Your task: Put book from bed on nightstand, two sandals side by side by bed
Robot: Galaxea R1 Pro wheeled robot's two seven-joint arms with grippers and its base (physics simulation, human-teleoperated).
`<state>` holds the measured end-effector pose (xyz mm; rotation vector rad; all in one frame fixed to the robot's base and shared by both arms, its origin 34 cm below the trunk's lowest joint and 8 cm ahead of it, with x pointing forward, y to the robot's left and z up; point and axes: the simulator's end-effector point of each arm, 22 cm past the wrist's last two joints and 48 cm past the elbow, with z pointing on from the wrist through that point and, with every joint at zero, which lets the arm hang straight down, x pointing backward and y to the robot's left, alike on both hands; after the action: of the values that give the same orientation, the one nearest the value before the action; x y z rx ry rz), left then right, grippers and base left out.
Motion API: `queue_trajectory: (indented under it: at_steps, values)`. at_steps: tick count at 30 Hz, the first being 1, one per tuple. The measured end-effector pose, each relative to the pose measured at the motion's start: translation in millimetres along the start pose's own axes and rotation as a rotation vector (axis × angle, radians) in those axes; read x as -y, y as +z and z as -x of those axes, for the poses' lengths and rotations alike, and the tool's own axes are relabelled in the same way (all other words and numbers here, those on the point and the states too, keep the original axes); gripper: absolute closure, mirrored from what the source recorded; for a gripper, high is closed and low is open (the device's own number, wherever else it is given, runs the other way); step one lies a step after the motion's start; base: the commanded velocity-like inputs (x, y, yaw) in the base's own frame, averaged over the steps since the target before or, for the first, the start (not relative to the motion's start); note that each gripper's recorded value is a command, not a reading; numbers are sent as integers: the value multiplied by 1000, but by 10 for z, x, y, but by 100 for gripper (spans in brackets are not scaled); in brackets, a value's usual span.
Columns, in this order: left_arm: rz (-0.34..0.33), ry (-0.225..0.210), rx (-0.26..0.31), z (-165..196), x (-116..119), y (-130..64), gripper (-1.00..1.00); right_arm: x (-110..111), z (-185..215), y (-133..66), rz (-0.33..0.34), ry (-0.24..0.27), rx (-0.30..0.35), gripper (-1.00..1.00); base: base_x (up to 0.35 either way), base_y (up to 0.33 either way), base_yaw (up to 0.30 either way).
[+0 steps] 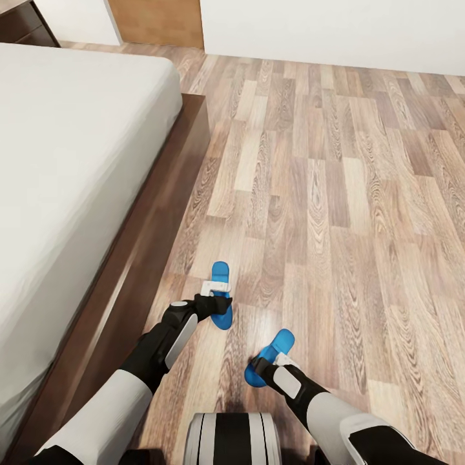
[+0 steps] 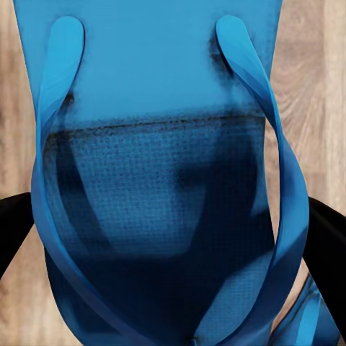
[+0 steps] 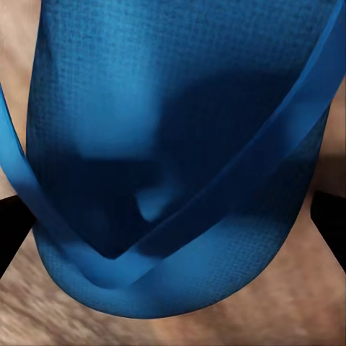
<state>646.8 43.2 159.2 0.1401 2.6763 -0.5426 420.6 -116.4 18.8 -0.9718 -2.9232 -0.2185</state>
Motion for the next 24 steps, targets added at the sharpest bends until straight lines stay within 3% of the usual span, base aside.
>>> queue_trajectory:
  at_steps: [1,2,19,24]
  values:
    - [-1,0,0,0,2,0,100,0,0,0,0,0,0,-100,0,0,0]
    - [-1,0,0,1,2,0,100,0,0,0,0,0,0,100,0,0,0]
    - [-1,0,1,10,3,0,100,4,0,1,-1,-1,1,100,0,0,0]
    - [-4,5,15,104,41,-64,100,-93,65,-62,27,10,16,100,0,0,0]
